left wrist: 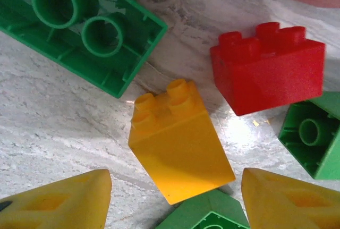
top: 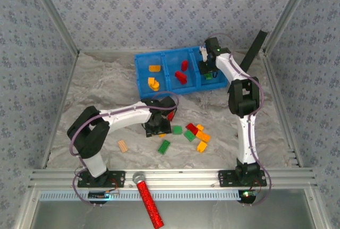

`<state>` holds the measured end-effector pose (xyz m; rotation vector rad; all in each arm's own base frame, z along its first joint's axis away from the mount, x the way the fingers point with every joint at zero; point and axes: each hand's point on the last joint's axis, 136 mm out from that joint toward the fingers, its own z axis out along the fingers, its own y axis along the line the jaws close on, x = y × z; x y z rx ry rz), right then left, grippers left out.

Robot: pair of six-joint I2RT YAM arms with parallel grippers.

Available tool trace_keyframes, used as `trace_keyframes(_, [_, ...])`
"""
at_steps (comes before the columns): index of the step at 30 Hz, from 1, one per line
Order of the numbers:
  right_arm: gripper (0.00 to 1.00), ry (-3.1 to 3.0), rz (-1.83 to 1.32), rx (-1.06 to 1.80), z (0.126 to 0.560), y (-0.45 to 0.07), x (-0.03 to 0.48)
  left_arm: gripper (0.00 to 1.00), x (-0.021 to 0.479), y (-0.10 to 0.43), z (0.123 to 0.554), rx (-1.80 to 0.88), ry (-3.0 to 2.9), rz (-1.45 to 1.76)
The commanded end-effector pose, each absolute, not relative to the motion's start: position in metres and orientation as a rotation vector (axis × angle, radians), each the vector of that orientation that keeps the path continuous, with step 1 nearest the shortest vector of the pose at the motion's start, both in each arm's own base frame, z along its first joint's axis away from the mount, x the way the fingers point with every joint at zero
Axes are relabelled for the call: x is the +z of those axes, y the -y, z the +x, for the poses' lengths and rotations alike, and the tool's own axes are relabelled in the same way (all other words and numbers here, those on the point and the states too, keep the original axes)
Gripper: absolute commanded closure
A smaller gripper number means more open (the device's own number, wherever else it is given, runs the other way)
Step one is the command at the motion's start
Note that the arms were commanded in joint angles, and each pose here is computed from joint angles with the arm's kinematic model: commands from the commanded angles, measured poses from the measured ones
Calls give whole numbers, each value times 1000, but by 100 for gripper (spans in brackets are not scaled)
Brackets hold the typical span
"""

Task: Sort the legos into containers by color
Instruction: Place the lego in the container, then pick up the lego from the middle-left of the table.

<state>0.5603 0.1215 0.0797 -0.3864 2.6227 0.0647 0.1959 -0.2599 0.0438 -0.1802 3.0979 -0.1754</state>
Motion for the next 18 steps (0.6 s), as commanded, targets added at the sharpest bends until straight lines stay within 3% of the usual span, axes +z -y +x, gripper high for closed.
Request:
trace_keyframes(1, [52, -2607, -399, 84, 559, -121, 90, 34, 46, 262, 199, -156, -3085, -209])
trace_keyframes(8, [50, -2597, -388, 96, 554, -121, 109, 36, 36, 260, 199, -140, -3080, -211])
trace_keyframes(18, [50, -2552, -352, 138, 532, -126, 153, 49, 20, 260, 197, -145, -3091, -203])
